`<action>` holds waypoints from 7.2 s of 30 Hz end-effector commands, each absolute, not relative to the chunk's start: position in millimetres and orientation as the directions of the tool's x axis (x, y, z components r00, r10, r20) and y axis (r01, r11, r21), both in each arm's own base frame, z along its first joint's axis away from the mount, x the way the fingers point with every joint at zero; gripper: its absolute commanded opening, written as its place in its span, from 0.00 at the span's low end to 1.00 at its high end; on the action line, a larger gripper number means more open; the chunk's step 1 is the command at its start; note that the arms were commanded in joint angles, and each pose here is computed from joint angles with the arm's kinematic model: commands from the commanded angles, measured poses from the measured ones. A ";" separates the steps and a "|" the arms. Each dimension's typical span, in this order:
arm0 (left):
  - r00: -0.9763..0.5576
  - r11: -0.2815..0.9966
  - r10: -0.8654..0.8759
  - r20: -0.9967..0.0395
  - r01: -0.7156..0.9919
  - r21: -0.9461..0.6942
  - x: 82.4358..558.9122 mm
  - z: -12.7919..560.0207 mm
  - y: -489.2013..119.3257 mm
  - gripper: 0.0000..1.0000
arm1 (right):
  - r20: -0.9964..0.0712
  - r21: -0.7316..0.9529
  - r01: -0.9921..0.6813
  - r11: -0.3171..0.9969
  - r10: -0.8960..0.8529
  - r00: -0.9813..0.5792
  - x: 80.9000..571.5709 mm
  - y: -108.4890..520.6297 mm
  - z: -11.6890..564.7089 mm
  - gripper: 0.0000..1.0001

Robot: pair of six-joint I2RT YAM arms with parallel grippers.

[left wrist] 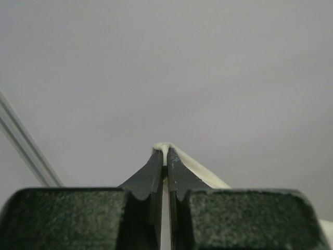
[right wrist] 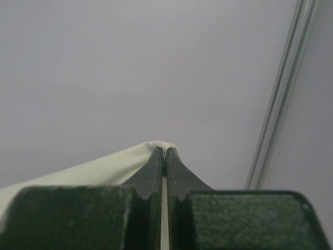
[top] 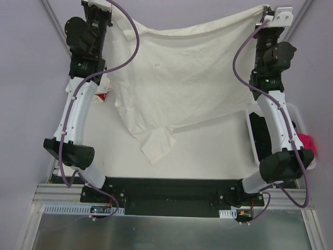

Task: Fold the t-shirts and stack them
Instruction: Flatten out the tshirt

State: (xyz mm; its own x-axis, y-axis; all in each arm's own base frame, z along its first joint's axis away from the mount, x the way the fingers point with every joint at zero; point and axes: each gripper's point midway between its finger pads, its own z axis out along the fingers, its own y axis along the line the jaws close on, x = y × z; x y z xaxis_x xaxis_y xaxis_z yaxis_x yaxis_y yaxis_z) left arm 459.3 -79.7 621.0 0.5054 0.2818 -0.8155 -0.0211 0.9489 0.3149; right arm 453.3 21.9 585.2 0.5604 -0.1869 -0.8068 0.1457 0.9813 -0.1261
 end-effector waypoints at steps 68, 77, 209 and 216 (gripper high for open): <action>-0.398 0.865 -0.364 -0.842 0.190 -0.464 339.8 207.1 -159.9 0.99 | -0.870 0.411 -0.074 0.909 0.367 -0.330 349.8 88.6 206.2 0.38; -0.349 0.858 -0.407 -0.844 0.173 -0.485 402.9 237.9 -180.4 0.99 | -0.820 0.443 -0.050 0.895 0.382 -0.426 398.3 108.6 180.7 0.28; -0.133 0.890 -0.378 -0.916 0.220 -0.399 425.6 317.2 -150.4 0.99 | -0.401 0.512 0.361 0.779 0.589 -0.702 561.6 66.6 37.6 0.29; -0.111 0.901 -0.364 -0.925 0.211 -0.380 430.9 323.9 -147.5 0.99 | -0.427 0.514 0.341 0.787 0.580 -0.694 599.8 62.0 44.0 0.32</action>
State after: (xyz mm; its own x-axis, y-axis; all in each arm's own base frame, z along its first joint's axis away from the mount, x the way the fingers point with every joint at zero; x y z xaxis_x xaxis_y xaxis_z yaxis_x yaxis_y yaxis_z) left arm 423.1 -155.1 284.4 -0.2190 -0.3531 -0.9096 0.2003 0.8961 -0.3961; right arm 586.2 71.7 32.0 -0.6996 0.5900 -0.4031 0.3395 0.7708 0.5390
